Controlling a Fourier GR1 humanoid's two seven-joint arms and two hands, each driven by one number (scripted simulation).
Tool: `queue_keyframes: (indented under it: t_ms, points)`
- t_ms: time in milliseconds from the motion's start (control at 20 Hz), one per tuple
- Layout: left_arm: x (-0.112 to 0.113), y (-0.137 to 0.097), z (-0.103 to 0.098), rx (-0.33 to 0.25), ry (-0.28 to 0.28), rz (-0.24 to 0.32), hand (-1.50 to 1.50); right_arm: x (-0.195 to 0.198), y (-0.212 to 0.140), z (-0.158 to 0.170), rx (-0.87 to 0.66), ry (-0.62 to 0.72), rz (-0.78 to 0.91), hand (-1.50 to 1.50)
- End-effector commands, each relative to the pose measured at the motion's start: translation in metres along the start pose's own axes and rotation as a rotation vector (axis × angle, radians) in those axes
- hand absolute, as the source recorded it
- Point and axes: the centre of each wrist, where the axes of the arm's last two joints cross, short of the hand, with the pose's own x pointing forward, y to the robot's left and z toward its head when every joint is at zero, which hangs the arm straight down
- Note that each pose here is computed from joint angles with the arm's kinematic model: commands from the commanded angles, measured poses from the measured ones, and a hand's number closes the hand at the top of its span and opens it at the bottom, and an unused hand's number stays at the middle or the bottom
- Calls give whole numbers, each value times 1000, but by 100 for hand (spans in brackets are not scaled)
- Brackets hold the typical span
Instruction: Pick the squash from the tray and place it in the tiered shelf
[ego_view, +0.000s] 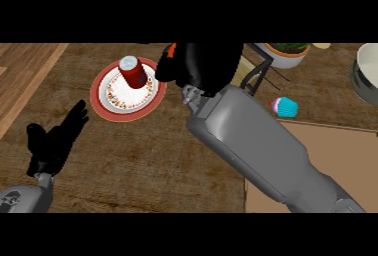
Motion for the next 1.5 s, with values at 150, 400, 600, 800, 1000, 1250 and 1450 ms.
queue_keyframes:
  t_ms: [150,400,600,800,1000,1250,1450]
  points:
    - [-3,6,1,22,9,-3,0,46,-33,-6,-134,185,-75,150]
    - [-7,-2,0,29,18,6,0,64,-40,-21,-187,219,72,150]
    - [-7,6,2,37,24,12,0,75,-51,-31,-194,249,87,150]
    - [-9,7,3,23,15,19,0,94,-65,-40,-179,276,132,150]
    - [-7,16,5,50,17,-1,0,98,-66,-49,-209,307,126,150]
    - [-16,4,7,71,17,8,0,100,-60,-59,-214,344,219,150]
    - [-12,17,7,70,6,12,0,87,-36,-69,-218,377,243,150]
